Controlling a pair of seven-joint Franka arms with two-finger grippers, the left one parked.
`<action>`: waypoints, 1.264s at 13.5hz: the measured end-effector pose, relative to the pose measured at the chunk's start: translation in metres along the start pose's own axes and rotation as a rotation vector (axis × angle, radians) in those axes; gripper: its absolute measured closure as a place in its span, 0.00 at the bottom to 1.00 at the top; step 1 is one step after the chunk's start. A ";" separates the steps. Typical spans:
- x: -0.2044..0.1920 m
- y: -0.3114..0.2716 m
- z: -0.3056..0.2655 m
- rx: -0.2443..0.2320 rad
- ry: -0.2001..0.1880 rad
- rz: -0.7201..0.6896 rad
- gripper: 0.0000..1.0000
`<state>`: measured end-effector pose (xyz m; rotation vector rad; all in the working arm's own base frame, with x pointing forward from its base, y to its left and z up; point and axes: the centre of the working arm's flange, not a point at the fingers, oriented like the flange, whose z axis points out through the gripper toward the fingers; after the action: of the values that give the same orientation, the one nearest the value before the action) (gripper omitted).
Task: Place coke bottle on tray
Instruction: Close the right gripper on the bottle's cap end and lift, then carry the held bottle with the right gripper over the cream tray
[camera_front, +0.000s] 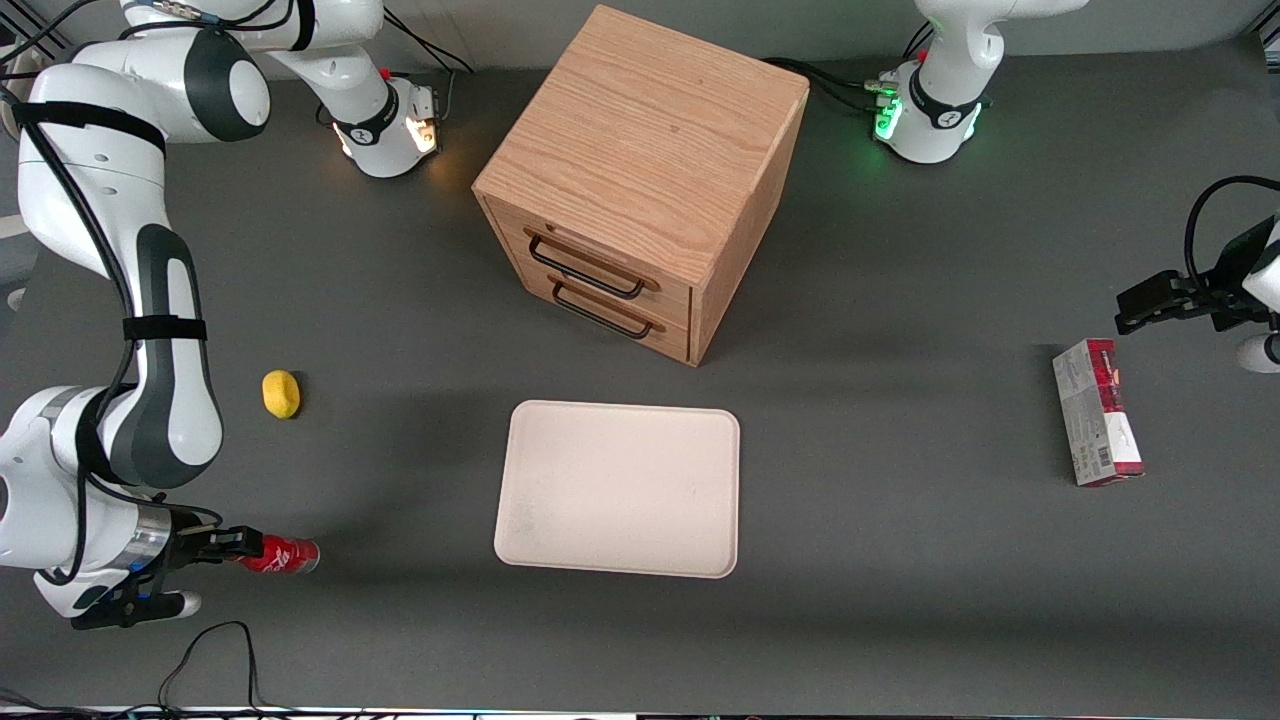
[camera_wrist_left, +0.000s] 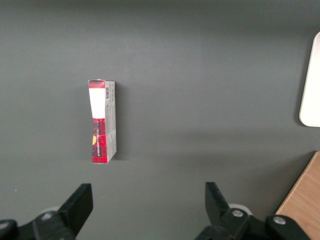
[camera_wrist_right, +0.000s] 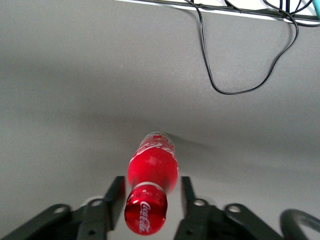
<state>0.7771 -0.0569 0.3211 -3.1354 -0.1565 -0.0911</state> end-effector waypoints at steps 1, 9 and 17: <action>0.000 -0.001 0.000 0.000 0.000 0.003 0.63; -0.002 -0.004 -0.004 0.004 -0.027 0.034 0.68; -0.064 -0.011 -0.195 -0.013 -0.159 0.037 0.68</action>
<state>0.7010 -0.0529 0.5121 -3.1549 -0.0978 0.1588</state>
